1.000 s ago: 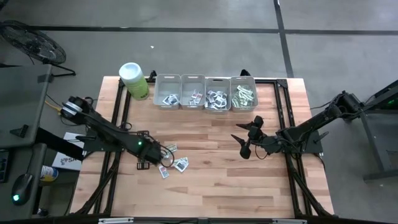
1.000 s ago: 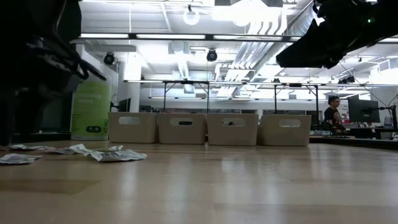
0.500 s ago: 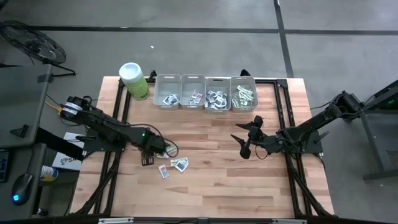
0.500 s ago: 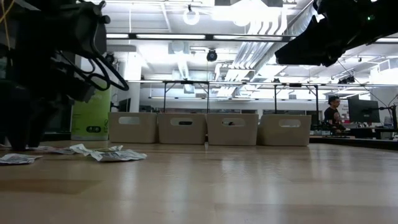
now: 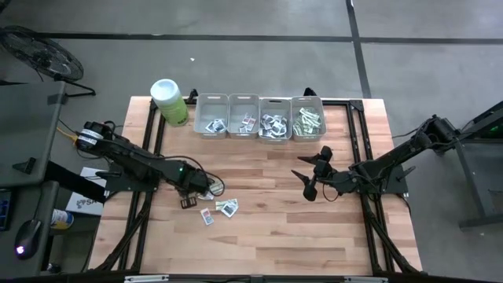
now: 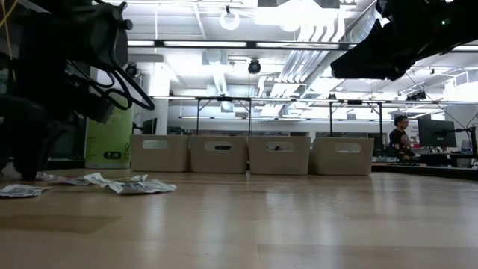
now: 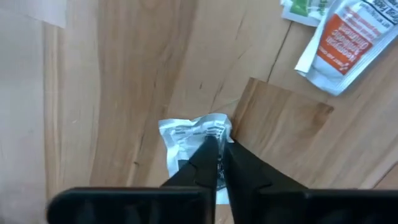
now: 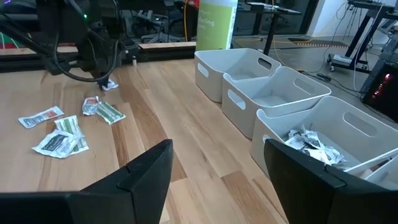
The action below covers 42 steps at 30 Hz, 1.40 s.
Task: Pick & Place First Aid Supplies
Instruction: Put the towelette pack into the middle right gray bin
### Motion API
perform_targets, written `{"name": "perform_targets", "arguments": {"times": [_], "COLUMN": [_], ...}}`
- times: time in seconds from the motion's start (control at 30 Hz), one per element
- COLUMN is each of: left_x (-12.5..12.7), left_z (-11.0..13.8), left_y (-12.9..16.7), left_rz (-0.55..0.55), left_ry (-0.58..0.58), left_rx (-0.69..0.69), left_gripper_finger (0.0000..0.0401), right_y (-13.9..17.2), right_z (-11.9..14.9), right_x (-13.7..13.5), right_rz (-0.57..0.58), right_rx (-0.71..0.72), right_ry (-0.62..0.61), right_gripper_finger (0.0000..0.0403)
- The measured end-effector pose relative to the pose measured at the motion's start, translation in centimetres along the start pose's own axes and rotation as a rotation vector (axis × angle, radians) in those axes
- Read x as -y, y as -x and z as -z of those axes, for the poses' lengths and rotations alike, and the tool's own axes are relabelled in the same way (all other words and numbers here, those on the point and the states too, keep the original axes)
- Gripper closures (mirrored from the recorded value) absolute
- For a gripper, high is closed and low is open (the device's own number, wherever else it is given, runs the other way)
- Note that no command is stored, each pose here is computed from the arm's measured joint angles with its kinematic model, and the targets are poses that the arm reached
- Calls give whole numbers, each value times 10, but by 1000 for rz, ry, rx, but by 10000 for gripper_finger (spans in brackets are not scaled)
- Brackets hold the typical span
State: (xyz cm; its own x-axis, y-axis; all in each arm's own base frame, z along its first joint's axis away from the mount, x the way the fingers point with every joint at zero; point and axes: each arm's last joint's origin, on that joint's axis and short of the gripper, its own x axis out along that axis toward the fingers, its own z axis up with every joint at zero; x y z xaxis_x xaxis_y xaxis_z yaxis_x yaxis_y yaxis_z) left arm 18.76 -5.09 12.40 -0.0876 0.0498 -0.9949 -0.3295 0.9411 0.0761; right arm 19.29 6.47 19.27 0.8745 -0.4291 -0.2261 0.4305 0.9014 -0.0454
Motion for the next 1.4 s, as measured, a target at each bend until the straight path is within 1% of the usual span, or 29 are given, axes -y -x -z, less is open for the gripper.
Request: {"name": "perform_targets", "arguments": {"times": [0.07,0.13,0.23,0.3,0.33,0.4,0.5,0.57,0.63,0.77,0.87,0.93,1.07,1.23,1.4], "left_x": [0,0,4,5,6,11,13,16,18,21,22,24,28,34,38], "left_z": [0,0,-6,-11,-12,-21,-27,-32,-36,-42,-47,-51,-61,-74,-82], "left_y": [0,2,15,24,30,43,55,63,71,84,92,98,107,118,125], "left_rz": [-1,-1,4,-21,-33,-16,-35,-30,-35,-35,-58,-80,-115,-125,-159], "left_ry": [2,3,3,2,-6,-28,-63,-74,-86,-106,-126,-142,-173,-235,-253], "left_rx": [-2,-1,12,28,30,91,135,180,213,272,322,373,511,689,803], "left_gripper_finger": [394,393,398,398,399,400,400,400,401,401,401,401,401,401,401], "right_y": [0,0,0,1,1,1,2,3,5,9,10,9,8,8,8], "right_z": [0,1,1,-1,-1,-2,-6,-11,-16,-23,-22,-19,-11,-7,-7], "right_x": [0,1,4,6,6,6,8,9,11,10,9,9,11,11,9], "right_rz": [1,17,117,179,193,208,264,277,254,96,47,38,46,43,-7], "right_rx": [-3,-8,18,39,45,54,86,108,127,134,120,99,42,14,2], "right_ry": [3,12,-3,-31,-37,-42,-44,-42,-46,-43,-33,-37,-119,-121,-123], "right_gripper_finger": [155,155,155,155,155,155,155,155,155,155,155,155,155,155,155]}}
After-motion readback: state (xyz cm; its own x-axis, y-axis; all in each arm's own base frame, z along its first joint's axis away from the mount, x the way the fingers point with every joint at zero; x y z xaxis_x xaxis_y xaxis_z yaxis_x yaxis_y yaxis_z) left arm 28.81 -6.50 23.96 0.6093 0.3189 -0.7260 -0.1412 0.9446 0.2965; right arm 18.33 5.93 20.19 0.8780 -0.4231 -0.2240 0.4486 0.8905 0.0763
